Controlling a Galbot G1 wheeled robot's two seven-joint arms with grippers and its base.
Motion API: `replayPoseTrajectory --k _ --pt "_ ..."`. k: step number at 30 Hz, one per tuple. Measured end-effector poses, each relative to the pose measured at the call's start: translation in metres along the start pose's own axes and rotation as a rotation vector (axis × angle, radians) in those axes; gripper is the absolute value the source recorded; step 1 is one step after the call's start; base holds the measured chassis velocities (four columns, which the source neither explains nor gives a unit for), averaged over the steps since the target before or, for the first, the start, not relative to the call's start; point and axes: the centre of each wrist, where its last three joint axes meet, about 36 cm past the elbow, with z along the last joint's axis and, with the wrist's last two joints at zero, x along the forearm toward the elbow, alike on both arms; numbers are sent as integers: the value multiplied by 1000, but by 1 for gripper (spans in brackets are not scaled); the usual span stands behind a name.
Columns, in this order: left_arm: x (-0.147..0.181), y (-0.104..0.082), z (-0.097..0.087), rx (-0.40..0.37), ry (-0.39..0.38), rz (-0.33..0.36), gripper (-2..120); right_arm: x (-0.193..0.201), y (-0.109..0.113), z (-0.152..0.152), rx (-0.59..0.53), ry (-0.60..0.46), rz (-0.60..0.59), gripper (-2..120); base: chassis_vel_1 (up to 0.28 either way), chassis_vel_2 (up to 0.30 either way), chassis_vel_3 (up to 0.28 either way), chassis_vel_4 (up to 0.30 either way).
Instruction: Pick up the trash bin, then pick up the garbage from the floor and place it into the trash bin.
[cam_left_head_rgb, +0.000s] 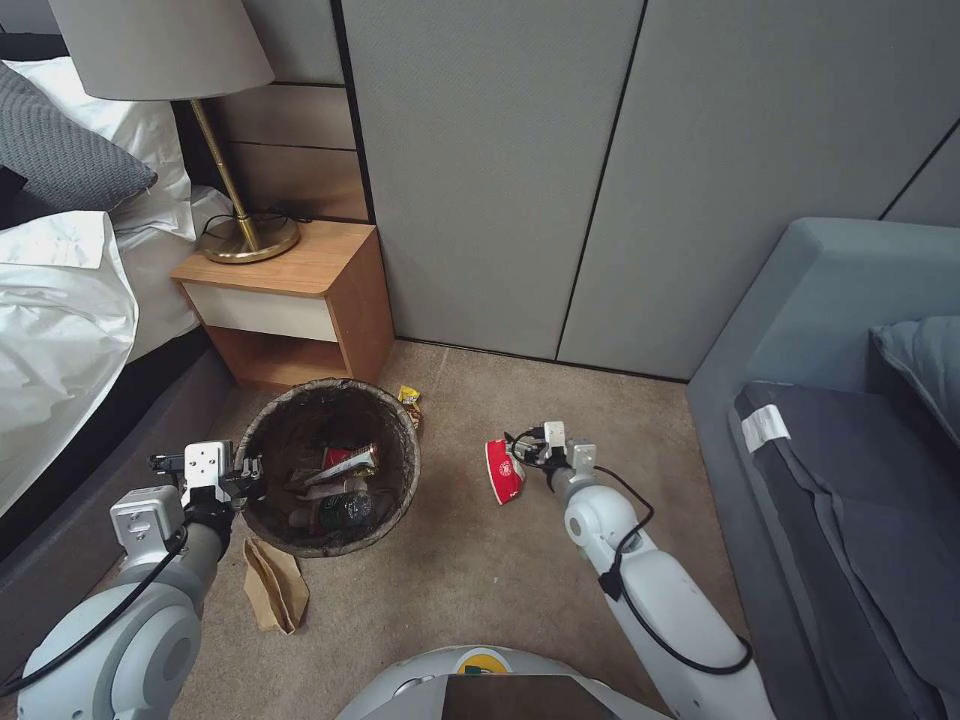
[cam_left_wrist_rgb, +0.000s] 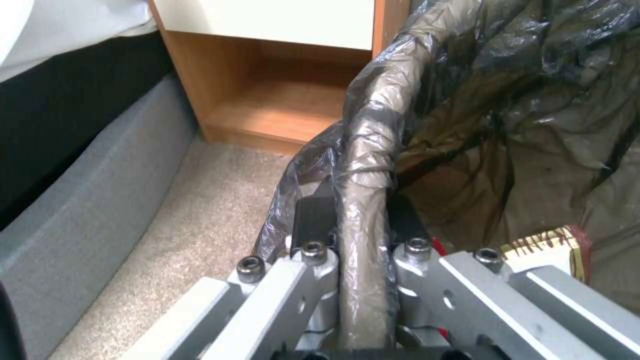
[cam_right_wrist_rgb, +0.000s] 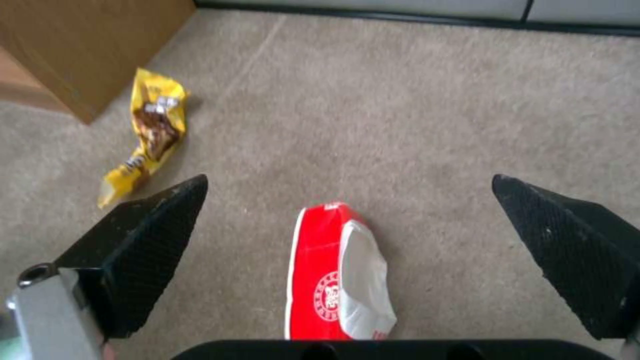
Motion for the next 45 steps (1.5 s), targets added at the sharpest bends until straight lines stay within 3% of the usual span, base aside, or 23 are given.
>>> replayPoseTrajectory --k 11,40,45 --pt "0 -1 1 4 4 -2 3 -37 6 21 3 106 35 100 0 0 0 0" --pt "1 -2 3 14 7 -9 3 -86 22 64 16 245 59 100 0 0 0 0" --pt "0 -2 3 14 6 -9 3 -89 21 67 12 247 63 87 0 0 0 0"
